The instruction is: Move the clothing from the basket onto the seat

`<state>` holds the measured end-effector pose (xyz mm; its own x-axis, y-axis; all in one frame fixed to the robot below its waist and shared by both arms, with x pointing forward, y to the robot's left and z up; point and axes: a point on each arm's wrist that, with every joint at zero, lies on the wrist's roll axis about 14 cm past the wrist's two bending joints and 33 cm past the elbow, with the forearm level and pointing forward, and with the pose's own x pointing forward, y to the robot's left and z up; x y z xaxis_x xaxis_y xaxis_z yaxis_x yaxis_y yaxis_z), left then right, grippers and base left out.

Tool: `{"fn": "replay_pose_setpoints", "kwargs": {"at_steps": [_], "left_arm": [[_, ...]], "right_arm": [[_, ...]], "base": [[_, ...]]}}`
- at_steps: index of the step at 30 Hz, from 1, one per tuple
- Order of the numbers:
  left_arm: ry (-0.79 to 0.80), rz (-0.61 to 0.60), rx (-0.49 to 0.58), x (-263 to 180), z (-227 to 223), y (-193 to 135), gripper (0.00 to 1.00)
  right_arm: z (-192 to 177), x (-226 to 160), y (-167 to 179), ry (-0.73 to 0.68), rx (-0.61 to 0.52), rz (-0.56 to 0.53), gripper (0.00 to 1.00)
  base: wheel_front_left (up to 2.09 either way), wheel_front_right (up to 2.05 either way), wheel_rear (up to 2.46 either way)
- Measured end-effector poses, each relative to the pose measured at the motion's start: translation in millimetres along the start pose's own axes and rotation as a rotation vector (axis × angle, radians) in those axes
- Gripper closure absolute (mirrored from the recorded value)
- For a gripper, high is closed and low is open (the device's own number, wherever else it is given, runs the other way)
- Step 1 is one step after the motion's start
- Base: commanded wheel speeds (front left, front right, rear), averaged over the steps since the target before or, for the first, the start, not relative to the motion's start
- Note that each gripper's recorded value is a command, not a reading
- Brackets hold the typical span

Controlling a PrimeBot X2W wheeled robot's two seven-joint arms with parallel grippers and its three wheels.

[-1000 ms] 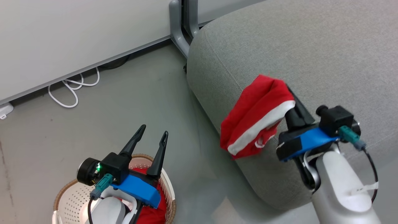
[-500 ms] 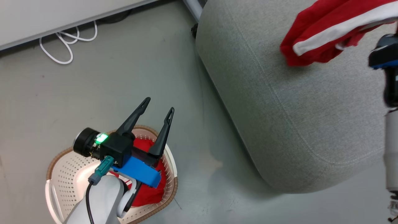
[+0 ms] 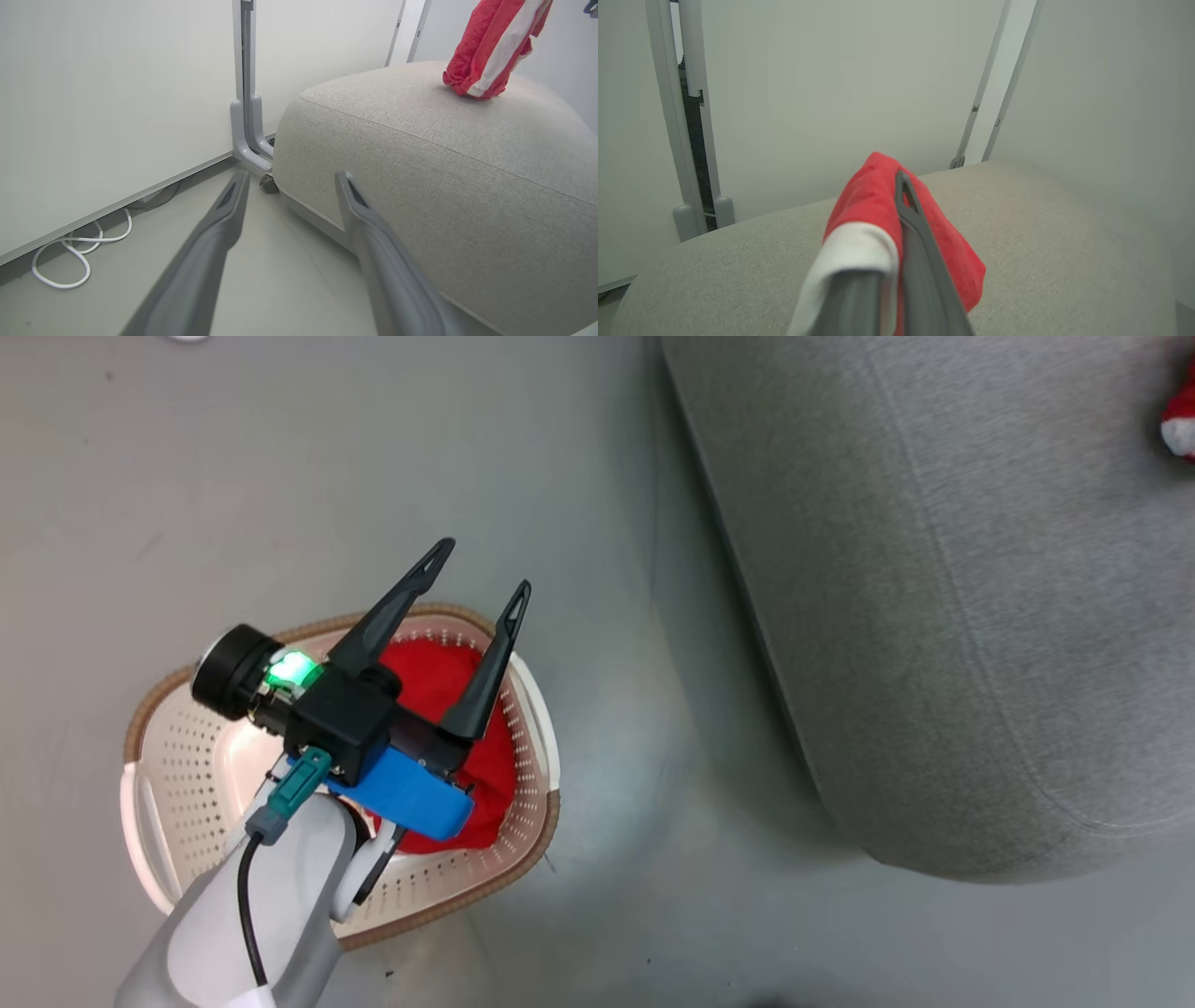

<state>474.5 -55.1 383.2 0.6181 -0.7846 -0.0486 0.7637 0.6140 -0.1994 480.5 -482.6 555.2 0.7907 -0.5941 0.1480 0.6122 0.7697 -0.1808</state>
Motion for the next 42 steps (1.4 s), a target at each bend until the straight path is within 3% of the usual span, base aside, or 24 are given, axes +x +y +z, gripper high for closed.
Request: {"fn": "replay_pose_setpoints", "kwargs": {"at_steps": [5, 9, 19, 21, 22, 23, 42], "left_arm": [[0.022, -0.002, -0.006, 0, -16, 7, 0.0], [0.037, 0.01, -0.014, -2, -25, 13, 0.0], [0.037, 0.019, -0.013, -4, -21, 12, 0.0], [0.032, 0.023, -0.009, -3, -19, 13, 0.0], [0.03, 0.024, -0.009, -3, -17, 13, 0.0], [0.028, 0.026, -0.009, -3, -16, 13, 0.0], [-0.006, 0.098, -0.027, -19, 19, 0, 0.0]], "right_arm": [[-62, -10, 12, 0.152, 0.005, -0.012, 1.0], [-90, -20, 18, 0.222, -0.002, -0.013, 1.0], [-102, -29, 28, 0.26, 0.016, 0.002, 1.0], [-102, -30, 29, 0.258, 0.014, 0.006, 0.56], [-101, -30, 29, 0.258, 0.014, 0.008, 0.15], [-101, -30, 30, 0.259, 0.012, 0.011, 0.0], [-72, -59, 28, 0.214, 0.036, 0.056, 0.0]], "base": [[0.0, 0.0, 0.0], [0.0, 0.0, 0.0], [0.0, 0.0, 0.0], [0.0, 0.0, 0.0], [0.0, 0.0, 0.0], [0.0, 0.0, 0.0], [0.0, 0.0, 0.0]]}}
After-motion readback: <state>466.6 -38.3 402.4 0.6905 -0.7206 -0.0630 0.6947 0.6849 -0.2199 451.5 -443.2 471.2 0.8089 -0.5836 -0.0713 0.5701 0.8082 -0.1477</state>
